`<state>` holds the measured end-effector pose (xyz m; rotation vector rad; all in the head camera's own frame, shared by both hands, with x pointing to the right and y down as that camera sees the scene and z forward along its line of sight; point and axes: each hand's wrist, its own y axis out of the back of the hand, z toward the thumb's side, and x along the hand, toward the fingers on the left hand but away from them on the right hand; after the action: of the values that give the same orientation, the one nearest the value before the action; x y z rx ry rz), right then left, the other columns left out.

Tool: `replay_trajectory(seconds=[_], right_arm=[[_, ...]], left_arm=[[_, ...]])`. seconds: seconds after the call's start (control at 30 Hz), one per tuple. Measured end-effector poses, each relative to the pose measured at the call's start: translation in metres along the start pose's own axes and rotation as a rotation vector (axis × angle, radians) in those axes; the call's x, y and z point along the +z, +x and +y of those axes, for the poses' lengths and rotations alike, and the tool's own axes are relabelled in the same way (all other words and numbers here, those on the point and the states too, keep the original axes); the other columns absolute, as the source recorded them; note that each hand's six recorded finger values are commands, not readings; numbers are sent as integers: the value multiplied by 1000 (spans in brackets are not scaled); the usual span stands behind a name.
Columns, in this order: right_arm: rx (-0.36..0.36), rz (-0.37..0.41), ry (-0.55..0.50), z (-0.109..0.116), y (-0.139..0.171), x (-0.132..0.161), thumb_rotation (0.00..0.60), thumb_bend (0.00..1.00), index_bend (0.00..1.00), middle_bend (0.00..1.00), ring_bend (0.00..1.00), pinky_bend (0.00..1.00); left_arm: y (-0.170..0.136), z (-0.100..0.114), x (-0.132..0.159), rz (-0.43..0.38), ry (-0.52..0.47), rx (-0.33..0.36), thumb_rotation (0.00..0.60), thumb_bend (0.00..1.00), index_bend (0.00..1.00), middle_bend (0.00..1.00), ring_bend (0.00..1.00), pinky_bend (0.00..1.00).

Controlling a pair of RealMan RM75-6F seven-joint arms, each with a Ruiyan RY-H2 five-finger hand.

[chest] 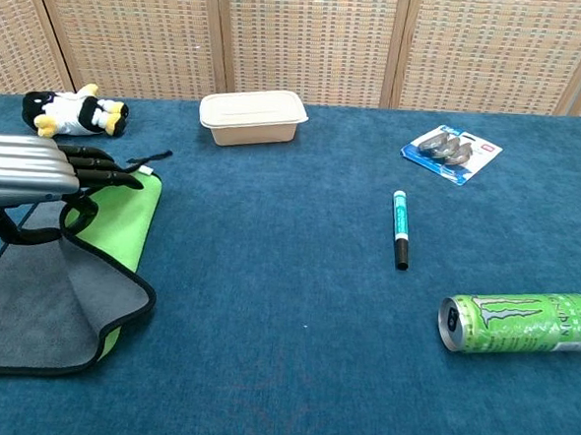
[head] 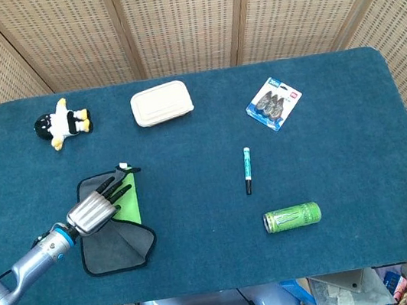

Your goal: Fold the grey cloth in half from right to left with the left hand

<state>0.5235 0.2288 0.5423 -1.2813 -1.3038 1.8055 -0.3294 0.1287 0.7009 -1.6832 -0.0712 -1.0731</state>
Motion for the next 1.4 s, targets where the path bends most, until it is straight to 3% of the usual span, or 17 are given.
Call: replay_trajectory(seconds=[0.63, 1.4], right_arm=[[6, 7, 5, -2, 1, 3, 600, 0, 0, 0, 0, 0], [8, 16, 10, -3, 3, 7, 600, 0, 0, 0, 0, 0]], left_arm=[[-25, -40, -17, 61, -110, -27, 600, 572, 642, 0, 0, 0], [-40, -58, -28, 99, -157, -43, 600, 572, 642, 0, 0, 0]])
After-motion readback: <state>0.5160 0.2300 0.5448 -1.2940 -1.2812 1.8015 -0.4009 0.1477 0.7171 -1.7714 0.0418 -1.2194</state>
